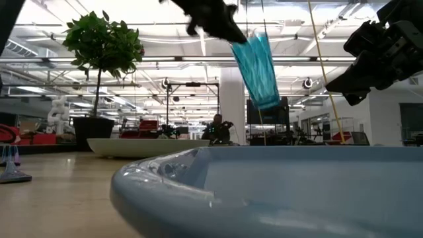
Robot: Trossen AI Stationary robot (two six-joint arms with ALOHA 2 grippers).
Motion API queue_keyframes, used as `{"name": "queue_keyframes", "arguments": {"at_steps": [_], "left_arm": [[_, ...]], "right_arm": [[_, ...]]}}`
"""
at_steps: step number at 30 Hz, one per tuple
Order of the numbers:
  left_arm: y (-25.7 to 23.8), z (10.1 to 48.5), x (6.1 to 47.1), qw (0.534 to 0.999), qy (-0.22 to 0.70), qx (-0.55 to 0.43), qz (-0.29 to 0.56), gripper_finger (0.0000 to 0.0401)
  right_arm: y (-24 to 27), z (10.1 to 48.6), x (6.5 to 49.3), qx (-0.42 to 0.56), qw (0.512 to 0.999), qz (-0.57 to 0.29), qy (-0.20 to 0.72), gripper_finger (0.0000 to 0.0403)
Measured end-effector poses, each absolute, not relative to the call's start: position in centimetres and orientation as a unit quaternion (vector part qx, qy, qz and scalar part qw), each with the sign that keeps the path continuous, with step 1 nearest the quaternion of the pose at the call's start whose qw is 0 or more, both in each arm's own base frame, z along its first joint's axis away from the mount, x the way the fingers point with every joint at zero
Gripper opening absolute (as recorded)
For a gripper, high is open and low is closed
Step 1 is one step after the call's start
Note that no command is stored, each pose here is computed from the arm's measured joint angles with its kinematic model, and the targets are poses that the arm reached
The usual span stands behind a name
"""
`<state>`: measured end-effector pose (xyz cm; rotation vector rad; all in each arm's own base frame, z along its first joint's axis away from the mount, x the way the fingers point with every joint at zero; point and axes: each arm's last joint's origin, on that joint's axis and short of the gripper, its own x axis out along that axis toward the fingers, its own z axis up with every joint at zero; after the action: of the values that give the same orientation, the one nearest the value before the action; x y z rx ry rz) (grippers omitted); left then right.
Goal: Pick and place plate/cup/fork/spoon on tray
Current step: Put the glass cup into the food tray
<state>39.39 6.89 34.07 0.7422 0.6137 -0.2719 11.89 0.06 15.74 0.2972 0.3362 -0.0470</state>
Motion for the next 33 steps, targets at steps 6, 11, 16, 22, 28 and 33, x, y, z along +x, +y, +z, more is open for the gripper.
{"name": "queue_keyframes", "arguments": {"at_steps": [6,11,16,22,28,33], "left_arm": [[1.7,36.4,36.8,0.872,0.298,0.339,-0.187,0.0004],[-2.5,36.4,36.2,0.86,0.3,0.339,-0.237,0.0004],[-5.6,35.6,36.1,0.846,0.307,0.341,-0.273,0.0004],[-7.7,34.2,36.3,0.838,0.326,0.326,-0.292,0.0004],[-8.8,31.4,36.4,0.842,0.328,0.309,-0.295,0.0005],[-9.1,29.9,36.6,0.854,0.316,0.297,-0.288,0.0004]], "right_arm": [[0.0,15.7,12.0,0.166,0.971,-0.034,0.167,0.0],[-0.1,15.3,12.1,0.201,0.963,-0.059,0.171,0.0],[-0.1,14.1,12.0,0.261,0.949,-0.068,0.164,0.0],[0.1,14.4,12.2,0.325,0.936,-0.067,0.117,0.0],[1.0,15.1,12.4,0.32,0.942,-0.068,0.079,0.0],[1.3,15.9,12.5,0.302,0.951,-0.064,0.034,0.0]]}}
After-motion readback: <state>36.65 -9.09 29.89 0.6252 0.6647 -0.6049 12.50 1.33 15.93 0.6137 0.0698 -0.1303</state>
